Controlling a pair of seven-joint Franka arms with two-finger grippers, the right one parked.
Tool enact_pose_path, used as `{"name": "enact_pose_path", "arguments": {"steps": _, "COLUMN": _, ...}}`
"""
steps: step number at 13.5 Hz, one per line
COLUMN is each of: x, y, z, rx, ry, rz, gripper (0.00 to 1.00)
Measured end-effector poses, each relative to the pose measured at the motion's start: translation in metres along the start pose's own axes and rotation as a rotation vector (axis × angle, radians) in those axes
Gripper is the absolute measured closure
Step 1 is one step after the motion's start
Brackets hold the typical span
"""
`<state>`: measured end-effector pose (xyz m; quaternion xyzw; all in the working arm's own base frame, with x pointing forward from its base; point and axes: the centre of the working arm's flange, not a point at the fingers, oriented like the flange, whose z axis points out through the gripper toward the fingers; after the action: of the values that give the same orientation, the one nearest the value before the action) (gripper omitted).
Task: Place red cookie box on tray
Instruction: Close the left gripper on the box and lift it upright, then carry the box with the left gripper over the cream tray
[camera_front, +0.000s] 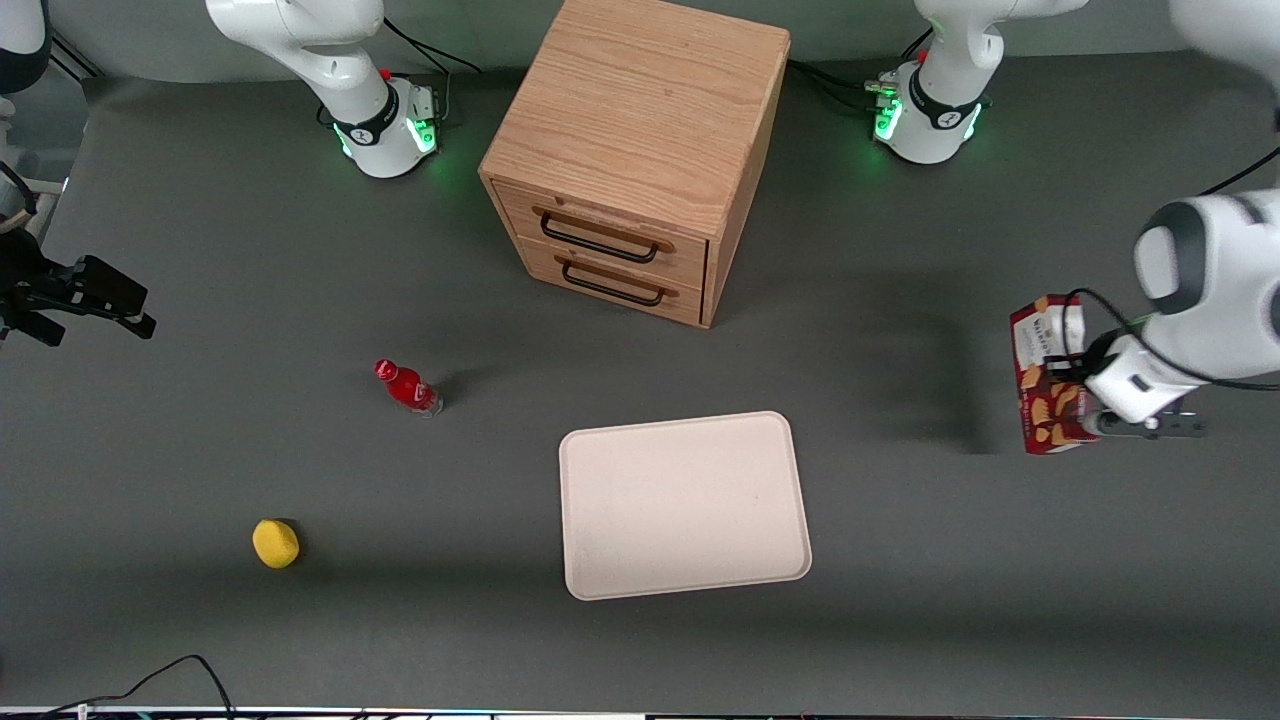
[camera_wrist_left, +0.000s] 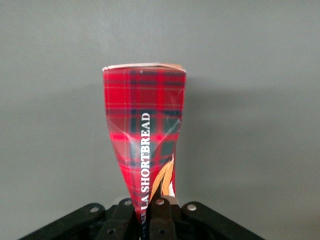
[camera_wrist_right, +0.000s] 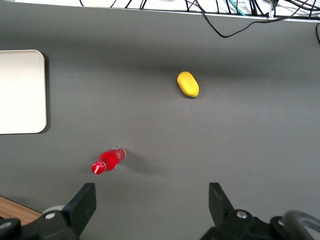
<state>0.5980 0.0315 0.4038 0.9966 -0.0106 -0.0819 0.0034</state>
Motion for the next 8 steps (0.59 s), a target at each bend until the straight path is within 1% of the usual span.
{"name": "enact_pose_path", "arguments": {"steps": 2, "x": 0.001, "y": 0.036, "z": -0.083, "rx": -0.007, "ry": 0.016, "rz": -0.027, "gripper": 0.93}}
{"name": "enact_pose_path", "arguments": {"steps": 4, "x": -0.002, "y": 0.093, "z": -0.132, "rx": -0.029, "ry": 0.054, "rz": -0.072, "gripper": 0.93}}
{"name": "enact_pose_path", "arguments": {"steps": 5, "x": -0.003, "y": 0.129, "z": -0.14, "rx": -0.044, "ry": 0.066, "rz": -0.102, "gripper": 0.93}}
{"name": "enact_pose_path", "arguments": {"steps": 6, "x": -0.002, "y": 0.169, "z": -0.136, "rx": -0.062, "ry": 0.064, "rz": -0.13, "gripper": 0.93}}
{"name": "enact_pose_path", "arguments": {"steps": 7, "x": 0.002, "y": 0.208, "z": -0.126, "rx": -0.089, "ry": 0.07, "rz": -0.157, "gripper": 0.93}}
{"name": "enact_pose_path", "arguments": {"steps": 8, "x": 0.012, "y": 0.242, "z": -0.11, "rx": -0.122, "ry": 0.091, "rz": -0.177, "gripper": 0.93}}
